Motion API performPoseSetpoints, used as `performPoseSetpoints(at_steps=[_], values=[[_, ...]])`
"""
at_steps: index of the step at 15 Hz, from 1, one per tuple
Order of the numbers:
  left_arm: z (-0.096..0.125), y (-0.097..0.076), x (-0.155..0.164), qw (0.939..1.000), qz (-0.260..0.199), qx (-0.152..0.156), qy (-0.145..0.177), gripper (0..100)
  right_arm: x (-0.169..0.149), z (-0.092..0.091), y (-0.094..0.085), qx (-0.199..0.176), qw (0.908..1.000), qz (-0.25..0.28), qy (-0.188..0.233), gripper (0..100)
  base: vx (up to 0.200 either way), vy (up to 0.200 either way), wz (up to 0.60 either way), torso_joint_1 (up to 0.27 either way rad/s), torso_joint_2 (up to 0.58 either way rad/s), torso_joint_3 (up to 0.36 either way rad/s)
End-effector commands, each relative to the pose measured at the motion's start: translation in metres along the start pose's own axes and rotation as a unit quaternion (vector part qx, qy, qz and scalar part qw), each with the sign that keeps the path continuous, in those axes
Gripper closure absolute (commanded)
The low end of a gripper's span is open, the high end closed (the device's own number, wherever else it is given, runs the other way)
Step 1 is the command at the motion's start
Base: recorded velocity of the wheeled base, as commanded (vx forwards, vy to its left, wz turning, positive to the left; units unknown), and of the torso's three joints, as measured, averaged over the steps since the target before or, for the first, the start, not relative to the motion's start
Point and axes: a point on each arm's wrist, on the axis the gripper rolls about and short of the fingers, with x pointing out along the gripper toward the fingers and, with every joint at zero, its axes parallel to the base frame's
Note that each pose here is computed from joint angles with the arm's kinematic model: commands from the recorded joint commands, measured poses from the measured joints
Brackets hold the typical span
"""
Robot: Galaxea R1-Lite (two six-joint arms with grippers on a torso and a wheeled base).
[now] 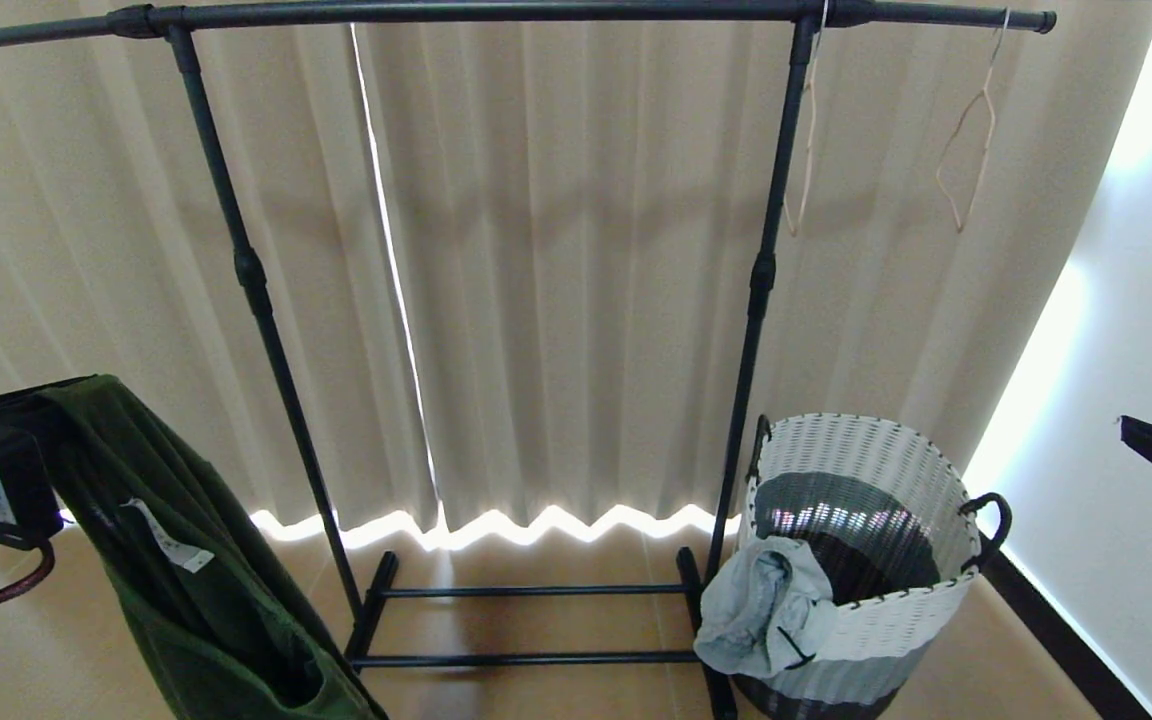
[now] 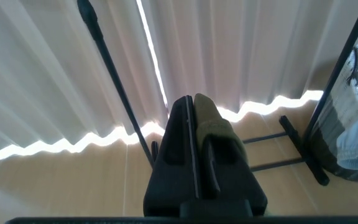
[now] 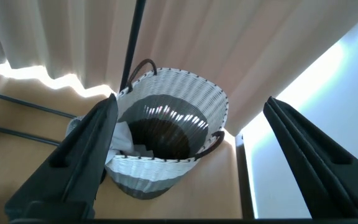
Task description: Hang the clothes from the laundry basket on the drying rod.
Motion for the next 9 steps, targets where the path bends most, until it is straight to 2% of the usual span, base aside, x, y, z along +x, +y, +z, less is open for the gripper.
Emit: performPoseSetpoints(at_steps=[1,4,9], values=[[-0.0015,-0.0004,-0.0005,1.0,-0.001,0.001,0.001,100,0.0003,-0.0002,0.0,0.0,1.0,0.0,0.0,0,0.0,0.0,0.0,0.036,-0.29,-0.232],[0.0003,-0.0006,-0.0013,0.9999,-0.012,-0.001,-0.01,100,0.0003,-0.0002,0.0,0.0,1.0,0.0,0.0,0,0.0,0.0,0.0,0.079,-0.25,-0.312],[0.0004,-0.0008,-0.0009,0.9996,-0.013,-0.001,-0.024,100,0.0006,0.0001,-0.0001,0.0,1.0,0.0,0.0,0,0.0,0.0,0.0,0.127,-0.52,-0.317]])
